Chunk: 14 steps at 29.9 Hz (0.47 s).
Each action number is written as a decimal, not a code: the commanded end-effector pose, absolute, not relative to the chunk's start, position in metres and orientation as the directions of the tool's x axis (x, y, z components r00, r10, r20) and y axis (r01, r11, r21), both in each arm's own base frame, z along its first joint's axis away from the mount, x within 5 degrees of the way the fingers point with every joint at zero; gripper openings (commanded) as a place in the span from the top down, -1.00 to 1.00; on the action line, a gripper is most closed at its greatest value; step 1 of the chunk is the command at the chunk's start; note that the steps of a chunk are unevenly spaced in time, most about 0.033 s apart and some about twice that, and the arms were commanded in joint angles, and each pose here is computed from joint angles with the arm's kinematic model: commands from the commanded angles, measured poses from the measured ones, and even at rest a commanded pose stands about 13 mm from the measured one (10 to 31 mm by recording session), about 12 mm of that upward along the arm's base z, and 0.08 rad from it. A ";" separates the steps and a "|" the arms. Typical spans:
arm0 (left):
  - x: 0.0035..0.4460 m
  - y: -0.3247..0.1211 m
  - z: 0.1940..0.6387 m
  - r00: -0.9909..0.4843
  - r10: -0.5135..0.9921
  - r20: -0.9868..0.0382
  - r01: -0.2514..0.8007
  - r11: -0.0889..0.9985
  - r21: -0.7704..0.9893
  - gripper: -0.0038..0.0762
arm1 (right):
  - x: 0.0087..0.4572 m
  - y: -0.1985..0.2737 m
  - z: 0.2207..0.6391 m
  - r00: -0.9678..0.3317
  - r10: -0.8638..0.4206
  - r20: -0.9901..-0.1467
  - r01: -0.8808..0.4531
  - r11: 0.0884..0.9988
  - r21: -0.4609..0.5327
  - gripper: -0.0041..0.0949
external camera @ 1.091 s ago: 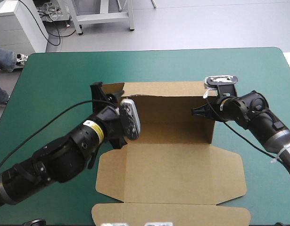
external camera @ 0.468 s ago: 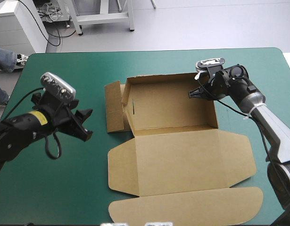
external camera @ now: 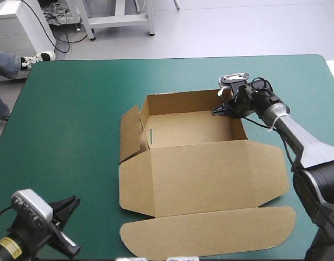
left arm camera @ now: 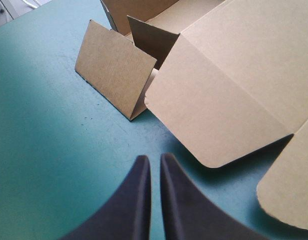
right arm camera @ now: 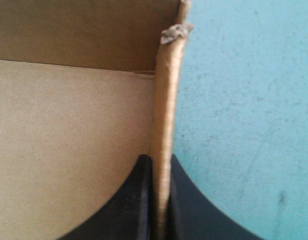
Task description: Fold the box
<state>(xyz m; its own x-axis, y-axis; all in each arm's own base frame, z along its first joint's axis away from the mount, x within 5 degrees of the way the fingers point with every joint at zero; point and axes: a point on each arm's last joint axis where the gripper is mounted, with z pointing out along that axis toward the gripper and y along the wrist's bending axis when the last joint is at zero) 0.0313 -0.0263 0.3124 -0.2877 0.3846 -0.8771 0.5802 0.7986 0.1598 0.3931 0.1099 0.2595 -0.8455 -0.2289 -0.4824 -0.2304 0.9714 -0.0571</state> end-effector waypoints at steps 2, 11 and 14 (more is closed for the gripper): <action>0.012 -0.017 0.309 -0.188 0.253 -0.949 0.523 0.843 0.121 0.92 | 0.382 0.113 0.258 -0.882 -0.260 -0.393 -0.262 0.964 -0.051 0.96; 0.007 -0.007 0.301 -0.213 0.278 -0.937 0.460 0.874 0.155 0.92 | 0.392 0.116 0.290 -0.846 -0.246 -0.473 -0.257 0.966 -0.042 0.81; 0.007 -0.007 0.301 -0.218 0.279 -0.935 0.462 0.874 0.153 0.92 | 0.392 0.117 0.303 -0.843 -0.253 -0.474 -0.264 0.964 -0.046 0.61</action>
